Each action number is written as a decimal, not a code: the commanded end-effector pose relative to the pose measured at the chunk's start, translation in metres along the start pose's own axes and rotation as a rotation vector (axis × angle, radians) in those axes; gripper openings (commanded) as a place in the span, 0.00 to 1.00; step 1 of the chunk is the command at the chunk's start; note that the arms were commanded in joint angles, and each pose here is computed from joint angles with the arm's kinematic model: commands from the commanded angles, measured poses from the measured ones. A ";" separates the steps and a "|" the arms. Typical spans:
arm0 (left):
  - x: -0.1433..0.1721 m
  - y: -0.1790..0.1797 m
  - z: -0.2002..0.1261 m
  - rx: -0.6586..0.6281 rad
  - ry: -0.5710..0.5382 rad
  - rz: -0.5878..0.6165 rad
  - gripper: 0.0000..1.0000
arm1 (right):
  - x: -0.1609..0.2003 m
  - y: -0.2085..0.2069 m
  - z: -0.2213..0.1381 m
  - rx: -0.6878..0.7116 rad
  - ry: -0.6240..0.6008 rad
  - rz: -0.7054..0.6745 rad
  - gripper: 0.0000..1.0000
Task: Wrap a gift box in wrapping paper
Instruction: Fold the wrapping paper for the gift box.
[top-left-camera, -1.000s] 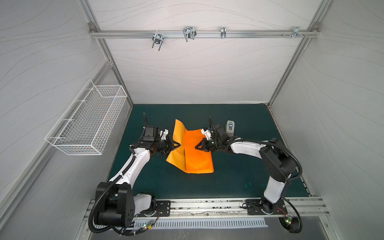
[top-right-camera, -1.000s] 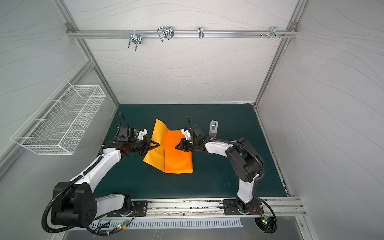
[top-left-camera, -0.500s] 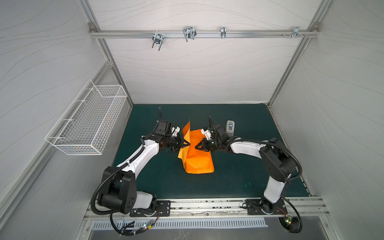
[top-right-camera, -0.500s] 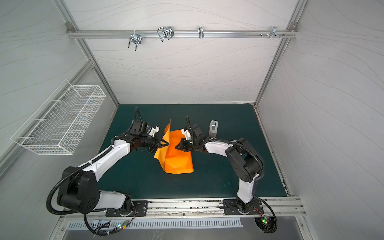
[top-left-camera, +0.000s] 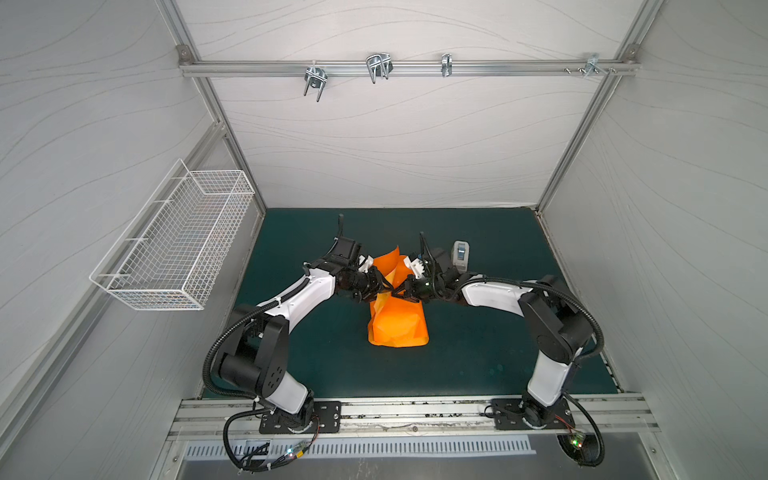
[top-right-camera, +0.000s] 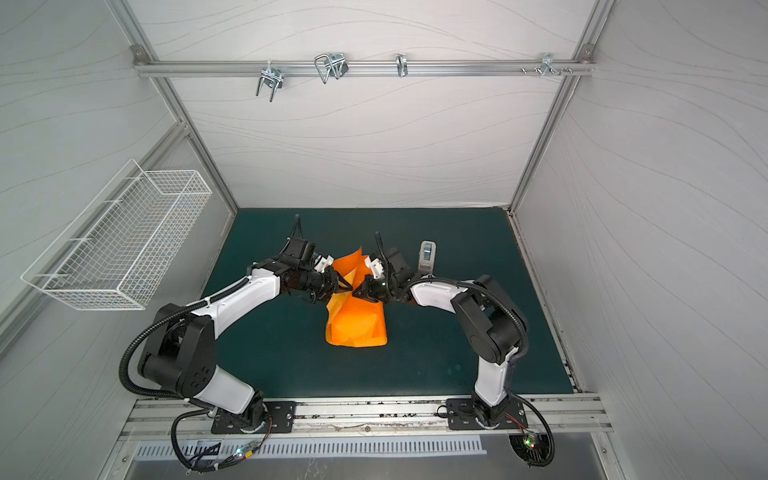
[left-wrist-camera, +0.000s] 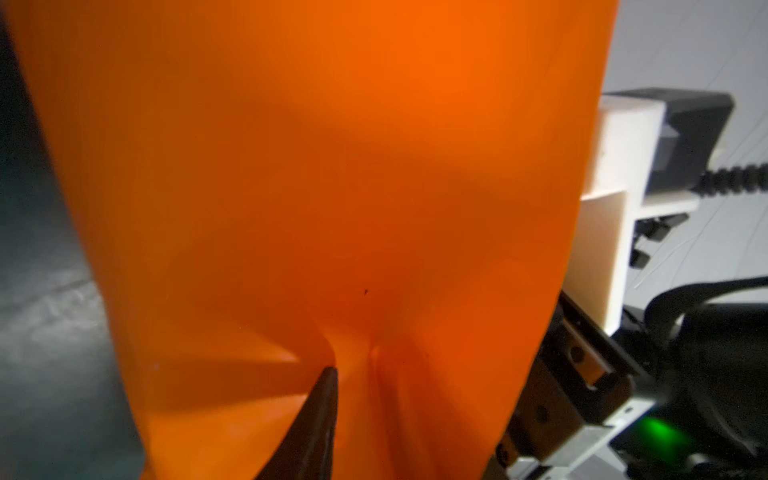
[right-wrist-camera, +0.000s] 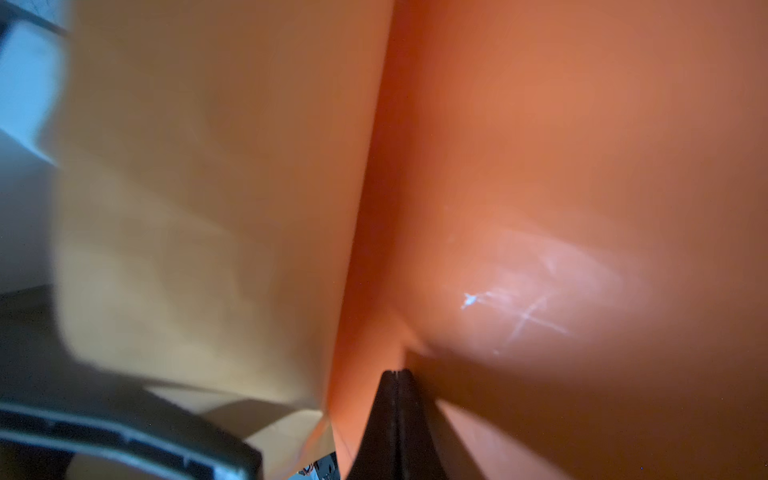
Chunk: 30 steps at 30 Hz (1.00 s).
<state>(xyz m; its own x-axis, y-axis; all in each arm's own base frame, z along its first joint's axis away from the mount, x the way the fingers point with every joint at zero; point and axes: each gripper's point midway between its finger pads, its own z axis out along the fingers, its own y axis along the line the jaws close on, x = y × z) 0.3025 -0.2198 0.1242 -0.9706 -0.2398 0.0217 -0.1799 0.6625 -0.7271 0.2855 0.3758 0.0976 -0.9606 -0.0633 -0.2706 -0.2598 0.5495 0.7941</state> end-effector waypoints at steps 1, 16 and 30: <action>-0.009 -0.015 -0.004 0.033 -0.038 0.033 0.51 | 0.010 -0.026 0.003 0.070 0.022 0.060 0.00; -0.008 -0.021 0.004 0.122 -0.031 -0.013 0.70 | 0.007 -0.013 -0.011 0.068 0.009 0.067 0.00; -0.004 0.005 0.020 0.064 -0.001 -0.080 0.66 | -0.002 0.008 -0.057 0.165 -0.044 0.017 0.03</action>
<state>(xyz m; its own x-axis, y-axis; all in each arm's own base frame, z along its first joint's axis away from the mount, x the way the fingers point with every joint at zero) 0.3072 -0.2280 0.1125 -0.9544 -0.2889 0.0756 -0.2401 0.5917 -0.7696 0.2763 0.3459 0.1156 -0.9697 -0.0325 -0.2423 -0.2045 0.6511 0.7310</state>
